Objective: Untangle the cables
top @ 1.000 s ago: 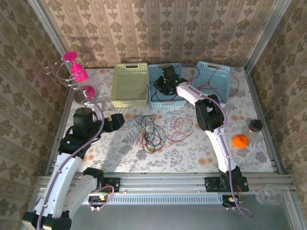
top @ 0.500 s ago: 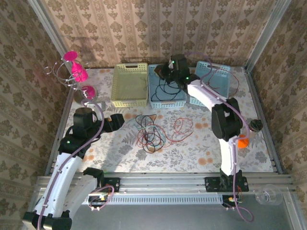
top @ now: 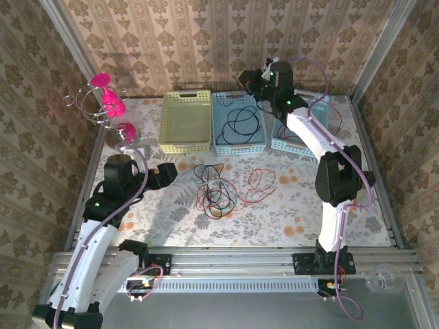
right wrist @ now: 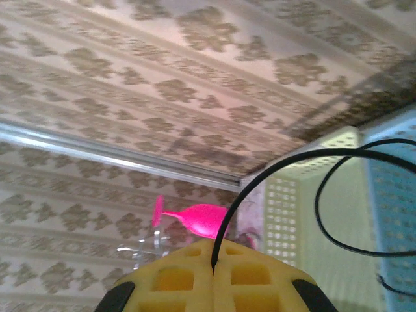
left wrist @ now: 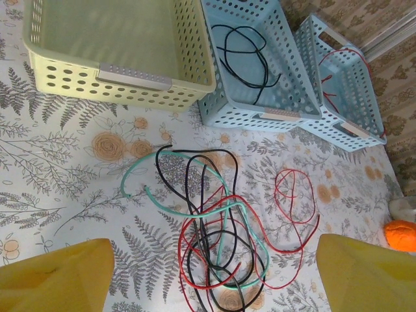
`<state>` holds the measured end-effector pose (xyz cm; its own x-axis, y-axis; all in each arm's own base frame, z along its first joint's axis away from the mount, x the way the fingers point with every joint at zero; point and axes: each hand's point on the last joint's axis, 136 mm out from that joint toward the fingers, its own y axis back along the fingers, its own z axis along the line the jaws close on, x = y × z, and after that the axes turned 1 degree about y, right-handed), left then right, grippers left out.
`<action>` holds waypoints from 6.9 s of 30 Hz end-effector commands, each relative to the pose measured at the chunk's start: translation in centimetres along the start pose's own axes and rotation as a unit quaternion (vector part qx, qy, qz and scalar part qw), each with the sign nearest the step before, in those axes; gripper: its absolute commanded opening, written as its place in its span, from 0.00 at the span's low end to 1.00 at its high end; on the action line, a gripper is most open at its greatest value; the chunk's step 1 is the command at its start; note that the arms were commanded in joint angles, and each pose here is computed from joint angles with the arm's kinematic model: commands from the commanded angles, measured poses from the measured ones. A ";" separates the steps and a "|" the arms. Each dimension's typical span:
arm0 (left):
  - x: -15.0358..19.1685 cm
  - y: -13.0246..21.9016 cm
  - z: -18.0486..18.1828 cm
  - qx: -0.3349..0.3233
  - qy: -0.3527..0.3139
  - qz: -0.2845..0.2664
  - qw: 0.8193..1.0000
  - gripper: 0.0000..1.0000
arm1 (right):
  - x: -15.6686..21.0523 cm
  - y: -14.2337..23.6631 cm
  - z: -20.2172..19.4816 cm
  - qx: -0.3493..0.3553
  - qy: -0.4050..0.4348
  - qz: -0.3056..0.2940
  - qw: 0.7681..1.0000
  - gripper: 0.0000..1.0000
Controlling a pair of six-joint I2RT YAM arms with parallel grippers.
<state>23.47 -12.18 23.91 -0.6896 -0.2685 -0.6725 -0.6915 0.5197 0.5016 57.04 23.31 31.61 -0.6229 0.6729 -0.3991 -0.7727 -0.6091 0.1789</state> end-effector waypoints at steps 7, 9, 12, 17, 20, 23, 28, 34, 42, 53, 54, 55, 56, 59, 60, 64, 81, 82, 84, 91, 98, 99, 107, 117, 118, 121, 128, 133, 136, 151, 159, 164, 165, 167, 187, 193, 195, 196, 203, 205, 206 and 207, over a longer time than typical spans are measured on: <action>0.1 0.6 -0.3 0.010 0.015 -0.006 1.000 0.82 | 4.3 -0.2 -11.5 0.215 0.082 0.107 0.967 0.51; 0.0 0.6 -0.3 0.011 0.016 -0.007 1.000 0.82 | 4.0 1.2 -11.5 0.234 0.101 0.103 0.961 0.54; 0.1 0.2 -0.3 0.016 0.024 -0.005 1.000 0.82 | 3.5 3.7 -10.1 0.248 0.133 0.078 0.956 0.55; 1.1 -1.3 0.3 0.021 0.045 0.008 0.999 0.81 | 7.6 7.1 -6.4 0.219 0.223 0.091 0.946 0.54; 2.7 -2.6 1.2 0.022 0.069 0.024 0.997 0.80 | 13.5 9.7 -5.2 0.200 0.299 0.130 0.924 0.51; 4.9 -4.1 1.8 0.025 0.094 0.040 0.994 0.79 | 20.0 12.3 -6.2 0.186 0.362 0.178 0.896 0.48; 9.5 -6.5 2.5 0.011 0.081 0.081 0.993 0.78 | 29.0 16.5 -10.0 0.186 0.429 0.272 0.841 0.46; 13.6 -9.2 3.2 -0.021 0.061 0.117 0.991 0.77 | 29.7 19.0 -15.3 0.257 0.454 0.286 0.804 0.49; 15.6 -11.6 4.6 -0.067 0.039 0.137 0.988 0.65 | 27.7 20.1 -19.6 0.370 0.453 0.276 0.762 0.54; 17.1 -13.6 5.9 -0.099 0.023 0.160 0.982 0.29 | 31.4 21.0 -21.1 0.334 0.320 0.302 0.834 0.32; 17.2 -13.7 5.9 -0.100 0.021 0.163 0.981 0.23 | 31.1 21.0 -20.7 0.331 0.322 0.295 0.836 0.22; 17.2 -13.8 6.0 -0.103 0.019 0.165 0.981 0.19 | 30.8 21.0 -20.3 0.328 0.325 0.287 0.839 0.14; 17.2 -13.8 6.0 -0.105 0.017 0.166 0.980 0.13 | 30.1 21.1 -19.5 0.322 0.331 0.275 0.844 0.06; 17.2 -13.6 6.3 -0.115 0.014 0.165 0.979 0.00 | 27.8 21.7 -16.0 0.291 0.349 0.230 0.861 0.00; 17.2 -13.4 6.5 -0.118 0.014 0.163 0.979 0.00 | 26.8 22.1 -14.8 0.283 0.356 0.212 0.865 0.00; 16.8 -13.0 6.7 -0.122 0.013 0.151 0.981 0.00 | 22.9 24.0 -10.6 0.270 0.391 0.143 0.868 0.00; 15.3 -10.7 6.4 -0.135 0.002 0.142 0.981 0.81 | 13.9 28.4 8.1 0.117 0.463 -0.013 0.878 0.00; 14.9 -10.3 6.2 -0.134 0.001 0.136 0.982 0.81 | 13.7 28.3 8.8 0.111 0.466 -0.015 0.878 0.00; 14.1 -9.5 5.7 -0.125 -0.001 0.123 0.984 0.82 | 13.3 28.2 10.4 0.097 0.470 -0.021 0.877 0.00; 12.0 -7.8 3.5 -0.085 -0.002 0.093 0.992 0.83 | 11.8 27.7 17.5 0.041 0.487 -0.055 0.871 0.00; 9.3 -7.4 0.3 -0.046 -0.027 0.084 0.995 0.84 | 10.2 28.4 25.3 -0.015 0.509 -0.102 0.855 0.00; 9.1 -7.4 0.0 -0.043 -0.028 0.083 0.995 0.84 | 9.9 28.7 26.4 -0.024 0.509 -0.111 0.853 0.00; 8.1 -7.5 -1.6 -0.019 -0.034 0.078 0.996 0.84 | 9.2 28.0 29.6 -0.034 0.534 -0.130 0.835 0.00; 9.5 -8.8 -6.9 0.103 -0.035 0.087 0.990 0.86 | 11.3 24.3 27.5 -0.010 0.548 -0.088 0.832 0.00; 9.7 -8.9 -7.6 0.114 -0.042 0.089 0.989 0.87 | 11.5 23.9 27.1 -0.004 0.551 -0.082 0.831 0.00; 10.7 -9.7 -8.6 0.121 -0.056 0.104 0.986 0.90 | 12.6 22.4 25.3 0.013 0.555 -0.061 0.829 0.00; 12.7 -12.4 -10.7 0.155 -0.041 0.120 0.980 0.94 | 12.9 22.5 24.1 0.017 0.548 -0.055 0.835 0.00; 15.4 -15.6 -10.3 0.126 -0.071 0.143 0.979 0.90 | 11.5 24.0 25.6 0.004 0.536 -0.087 0.840 0.00; 16.1 -17.4 -10.3 0.123 -0.068 0.140 0.980 0.89 | 10.6 26.3 26.8 -0.014 0.525 -0.101 0.845 0.00; 14.3 -17.3 -9.7 0.106 -0.082 0.115 0.984 0.38 | 7.0 30.2 27.6 -0.005 0.519 -0.156 0.840 0.00; 11.1 -12.9 -13.5 0.163 -0.140 0.071 0.974 0.83 | 5.8 31.2 31.1 -0.035 0.515 -0.175 0.838 0.00; 10.0 -9.7 -15.1 0.194 -0.210 0.038 0.958 0.91 | 6.6 30.0 31.4 -0.046 0.512 -0.159 0.843 0.00; 9.9 -9.2 -15.2 0.200 -0.219 0.034 0.954 0.91 | 6.6 29.9 31.6 -0.049 0.511 -0.159 0.844 0.00; 10.1 -8.4 -15.3 0.214 -0.234 0.024 0.948 0.91 | 6.6 30.0 32.1 -0.056 0.508 -0.159 0.845 0.00; 10.5 -7.0 -22.7 0.309 -0.327 -0.045 0.892 0.89 | 8.4 30.9 34.0 -0.093 0.502 -0.138 0.849 0.00; 10.8 -6.9 -19.5 0.265 -0.312 -0.047 0.911 1.00 | 8.0 31.2 34.1 -0.089 0.508 -0.147 0.844 0.00; 10.9 -6.9 -17.1 0.227 -0.313 -0.048 0.921 1.00 | 8.1 31.2 34.1 -0.090 0.509 -0.146 0.843 0.00; 11.0 -6.9 -16.1 0.211 -0.314 -0.048 0.924 1.00 | 8.1 31.2 34.2 -0.092 0.509 -0.147 0.843 0.00; 10.7 -5.7 -6.2 0.069 -0.283 -0.067 0.954 1.00 | 7.8 31.3 34.3 -0.090 0.510 -0.154 0.842 0.00; 10.2 -4.7 -4.4 0.055 -0.260 -0.085 0.960 1.00 | 7.6 31.4 34.3 -0.088 0.510 -0.160 0.841 0.00; 10.1 -4.2 -3.9 0.055 -0.251 -0.094 0.962 1.00 | 7.5 31.5 34.4 -0.088 0.509 -0.162 0.841 0.00; 9.6 -3.4 -3.5 0.057 -0.239 -0.107 0.964 1.00 | 7.5 31.4 34.3 -0.085 0.510 -0.163 0.840 0.00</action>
<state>17.85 -22.42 18.11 -0.3138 0.0699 -0.9469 -0.6875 0.6711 0.2774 24.63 25.30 63.54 0.0663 0.1343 -0.9887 -0.7839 -0.6061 -0.1349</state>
